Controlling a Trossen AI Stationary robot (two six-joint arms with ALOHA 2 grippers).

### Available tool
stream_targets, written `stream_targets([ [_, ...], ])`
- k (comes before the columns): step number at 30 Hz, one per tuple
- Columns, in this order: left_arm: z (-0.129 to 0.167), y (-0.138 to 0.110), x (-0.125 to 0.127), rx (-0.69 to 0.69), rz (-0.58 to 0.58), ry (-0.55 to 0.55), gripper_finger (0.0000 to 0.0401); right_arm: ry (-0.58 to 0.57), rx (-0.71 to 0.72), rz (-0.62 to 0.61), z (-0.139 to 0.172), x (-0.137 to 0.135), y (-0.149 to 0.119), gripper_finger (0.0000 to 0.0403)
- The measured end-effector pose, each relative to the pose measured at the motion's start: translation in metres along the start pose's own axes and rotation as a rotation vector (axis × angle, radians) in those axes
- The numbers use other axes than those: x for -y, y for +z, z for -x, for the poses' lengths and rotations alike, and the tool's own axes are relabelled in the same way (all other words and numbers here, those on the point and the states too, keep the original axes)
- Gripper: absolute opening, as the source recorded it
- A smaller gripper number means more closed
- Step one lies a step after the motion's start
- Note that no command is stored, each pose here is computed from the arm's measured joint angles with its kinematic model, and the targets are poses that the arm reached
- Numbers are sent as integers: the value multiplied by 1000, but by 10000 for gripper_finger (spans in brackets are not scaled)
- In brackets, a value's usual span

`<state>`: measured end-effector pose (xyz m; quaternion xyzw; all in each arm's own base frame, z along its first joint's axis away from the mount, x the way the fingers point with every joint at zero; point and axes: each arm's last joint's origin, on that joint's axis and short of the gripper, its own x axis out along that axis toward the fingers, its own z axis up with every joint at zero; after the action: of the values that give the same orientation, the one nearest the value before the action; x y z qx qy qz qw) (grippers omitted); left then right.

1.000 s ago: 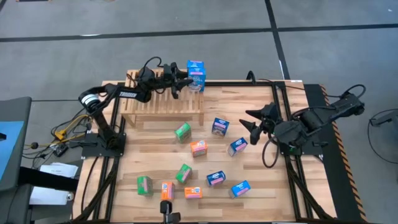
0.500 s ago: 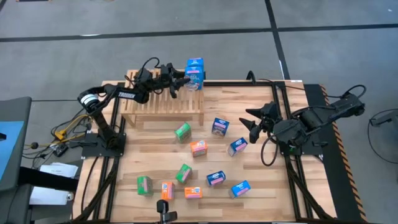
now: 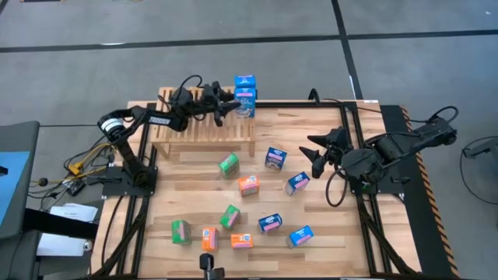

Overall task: Stack cereal on shelf
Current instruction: Put the top light blue cereal box on the shelf aligned with the other light blue cereal box

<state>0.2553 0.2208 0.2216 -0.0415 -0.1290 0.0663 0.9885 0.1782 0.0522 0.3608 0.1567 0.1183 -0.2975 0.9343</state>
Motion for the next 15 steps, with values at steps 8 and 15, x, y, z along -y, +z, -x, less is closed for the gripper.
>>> stream_targets([
  [8, -1, -2, 1, -9, -17, 17, 173, 0, -1, 1, 0, 0, 0, 270],
  [15, 0, -2, 0, -19, -14, 5, 173, 0, -1, 2, 0, 0, 0, 270],
])
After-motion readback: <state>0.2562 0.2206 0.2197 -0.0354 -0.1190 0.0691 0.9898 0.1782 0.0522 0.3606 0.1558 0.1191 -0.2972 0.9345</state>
